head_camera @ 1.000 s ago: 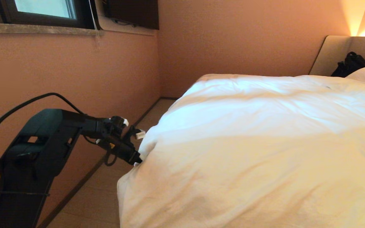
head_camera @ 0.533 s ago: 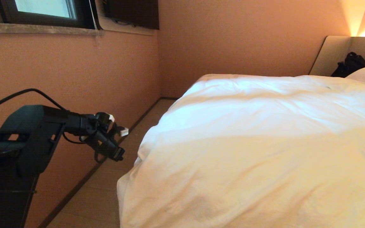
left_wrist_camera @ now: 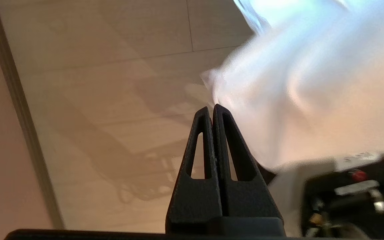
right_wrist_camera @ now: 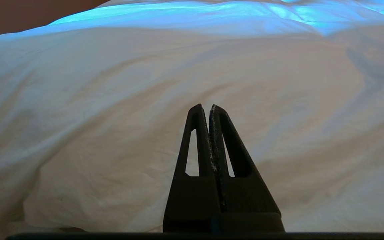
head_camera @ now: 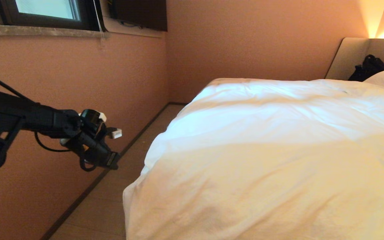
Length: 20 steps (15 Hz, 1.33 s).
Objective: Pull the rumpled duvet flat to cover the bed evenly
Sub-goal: Flatten the corners of the folded blanket
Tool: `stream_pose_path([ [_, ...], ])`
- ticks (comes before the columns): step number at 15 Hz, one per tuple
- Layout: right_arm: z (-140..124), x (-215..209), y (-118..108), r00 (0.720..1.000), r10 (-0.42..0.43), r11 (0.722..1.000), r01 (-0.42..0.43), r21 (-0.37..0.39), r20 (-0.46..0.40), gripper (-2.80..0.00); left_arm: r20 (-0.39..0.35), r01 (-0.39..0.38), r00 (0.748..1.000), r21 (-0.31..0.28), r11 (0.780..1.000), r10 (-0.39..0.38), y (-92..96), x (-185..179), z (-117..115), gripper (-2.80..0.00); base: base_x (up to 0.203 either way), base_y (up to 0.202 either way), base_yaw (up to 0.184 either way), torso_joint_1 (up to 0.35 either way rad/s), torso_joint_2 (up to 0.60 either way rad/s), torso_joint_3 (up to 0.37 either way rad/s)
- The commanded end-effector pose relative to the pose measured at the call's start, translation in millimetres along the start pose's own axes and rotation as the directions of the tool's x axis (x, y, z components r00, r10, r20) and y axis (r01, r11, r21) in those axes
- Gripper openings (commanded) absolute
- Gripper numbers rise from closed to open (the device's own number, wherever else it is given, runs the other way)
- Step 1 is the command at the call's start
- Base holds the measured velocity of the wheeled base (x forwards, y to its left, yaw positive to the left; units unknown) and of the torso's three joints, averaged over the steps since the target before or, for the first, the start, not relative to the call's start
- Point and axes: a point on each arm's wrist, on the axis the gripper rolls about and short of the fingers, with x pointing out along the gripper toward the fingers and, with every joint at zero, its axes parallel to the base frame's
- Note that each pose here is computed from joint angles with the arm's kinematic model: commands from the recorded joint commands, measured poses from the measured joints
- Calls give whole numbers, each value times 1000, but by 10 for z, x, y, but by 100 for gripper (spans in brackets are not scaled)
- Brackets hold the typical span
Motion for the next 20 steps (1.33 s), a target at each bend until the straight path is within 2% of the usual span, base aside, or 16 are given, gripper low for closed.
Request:
stream_pose_path([
  [1, 0, 0, 0, 1000, 1, 1000, -1, -1, 1, -280, 131, -32, 991, -29, 999, 35, -217, -731, -244, -280, 0, 0, 0, 0, 0, 0],
  [4, 0, 0, 0, 1000, 1, 1000, -1, -1, 1, -280, 282, -38, 957, -111, 993, 68, -447, -1251, -682, -280, 0, 0, 0, 0, 0, 0],
  [7, 0, 0, 0, 1000, 1, 1000, -1, -1, 1, -280, 375, 5, 925, -154, 988, 54, -627, -1550, -1054, -280, 0, 0, 0, 0, 0, 0],
  [8, 0, 0, 0, 1000, 1, 1000, -1, -1, 1, -280, 395, 91, 918, -141, 986, -28, -693, -1587, -1162, -280, 0, 0, 0, 0, 0, 0],
  [10, 0, 0, 0, 1000, 1, 1000, -1, -1, 1, -280, 426, 239, 889, -117, 964, -168, -797, -1674, -1331, -280, 0, 0, 0, 0, 0, 0],
  [12, 0, 0, 0, 1000, 1, 1000, -1, -1, 1, -280, 439, 387, 839, -66, 920, -321, -929, -1736, -1662, -280, 0, 0, 0, 0, 0, 0],
  [13, 0, 0, 0, 1000, 1, 1000, -1, -1, 1, -280, 444, 427, 818, -42, 903, -366, -983, -1758, -1819, -280, 0, 0, 0, 0, 0, 0],
  [15, 0, 0, 0, 1000, 1, 1000, -1, -1, 1, -280, 473, 464, 778, 12, 886, -414, -1080, -1810, -2110, -280, 0, 0, 0, 0, 0, 0],
  [18, 0, 0, 0, 1000, 1, 1000, -1, -1, 1, -280, 512, 499, 718, 94, 862, -471, -1187, -1884, -2416, -280, 0, 0, 0, 0, 0, 0],
  [20, 0, 0, 0, 1000, 1, 1000, -1, -1, 1, -280, 523, 507, 698, 122, 853, -490, -1229, -1870, -2578, -280, 0, 0, 0, 0, 0, 0],
])
